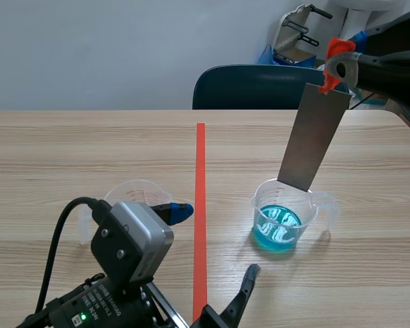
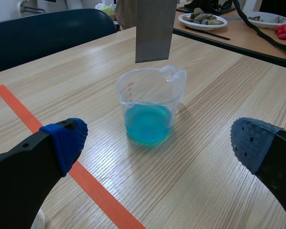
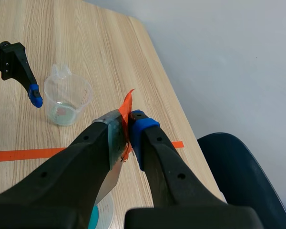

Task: Do the redox reaction experiment

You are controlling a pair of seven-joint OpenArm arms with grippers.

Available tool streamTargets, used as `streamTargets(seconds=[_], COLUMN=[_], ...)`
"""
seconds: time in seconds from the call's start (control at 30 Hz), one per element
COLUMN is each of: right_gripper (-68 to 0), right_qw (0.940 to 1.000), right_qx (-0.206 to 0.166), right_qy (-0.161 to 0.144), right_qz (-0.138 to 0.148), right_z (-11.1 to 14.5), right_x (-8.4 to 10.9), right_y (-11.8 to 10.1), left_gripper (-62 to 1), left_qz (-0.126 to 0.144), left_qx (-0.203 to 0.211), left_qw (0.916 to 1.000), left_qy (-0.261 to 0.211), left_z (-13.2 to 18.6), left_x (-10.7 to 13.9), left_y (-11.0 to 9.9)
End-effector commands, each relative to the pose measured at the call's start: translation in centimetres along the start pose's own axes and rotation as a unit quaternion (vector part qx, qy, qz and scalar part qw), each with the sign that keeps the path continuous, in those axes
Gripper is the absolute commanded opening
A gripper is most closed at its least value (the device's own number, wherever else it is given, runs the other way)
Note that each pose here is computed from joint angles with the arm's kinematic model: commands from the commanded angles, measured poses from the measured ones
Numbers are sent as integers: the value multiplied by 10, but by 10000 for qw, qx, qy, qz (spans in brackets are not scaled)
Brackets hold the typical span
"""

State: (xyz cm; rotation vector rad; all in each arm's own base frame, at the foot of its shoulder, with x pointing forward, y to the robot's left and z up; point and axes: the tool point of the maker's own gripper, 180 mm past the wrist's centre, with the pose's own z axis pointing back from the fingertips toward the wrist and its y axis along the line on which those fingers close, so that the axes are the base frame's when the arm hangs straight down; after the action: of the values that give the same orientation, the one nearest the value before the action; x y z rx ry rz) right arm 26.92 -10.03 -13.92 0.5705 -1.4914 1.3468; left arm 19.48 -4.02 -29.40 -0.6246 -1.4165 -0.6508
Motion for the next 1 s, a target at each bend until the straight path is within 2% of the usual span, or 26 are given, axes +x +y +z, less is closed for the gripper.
streamTargets(seconds=[0.0, 0.27, 0.53, 0.83, 0.97], right_gripper=[-667, -667, -667, -667, -667], right_qw=[9999, 10000, 9998, 9989, 9985], right_qx=[-12, -29, -61, 26, -67], right_qy=[-114, -50, 76, 443, 527], right_qz=[70, 66, 165, 177, 115], right_z=[1, 0, -15, -26, -30], right_x=[9, 5, -11, -39, -52], right_y=[-5, -4, 8, 30, 33], left_gripper=[14, 14, 14, 14, 14], left_qz=[-2, -2, -2, -2, -2], left_qx=[-11, -11, -11, -11, -11], left_qw=[9999, 9999, 9999, 9999, 9999], left_qy=[-147, -148, -150, -150, -150], left_z=[-2, -2, -2, -2, -2], left_x=[7, 7, 8, 8, 8], left_y=[0, 0, 0, 0, 0])
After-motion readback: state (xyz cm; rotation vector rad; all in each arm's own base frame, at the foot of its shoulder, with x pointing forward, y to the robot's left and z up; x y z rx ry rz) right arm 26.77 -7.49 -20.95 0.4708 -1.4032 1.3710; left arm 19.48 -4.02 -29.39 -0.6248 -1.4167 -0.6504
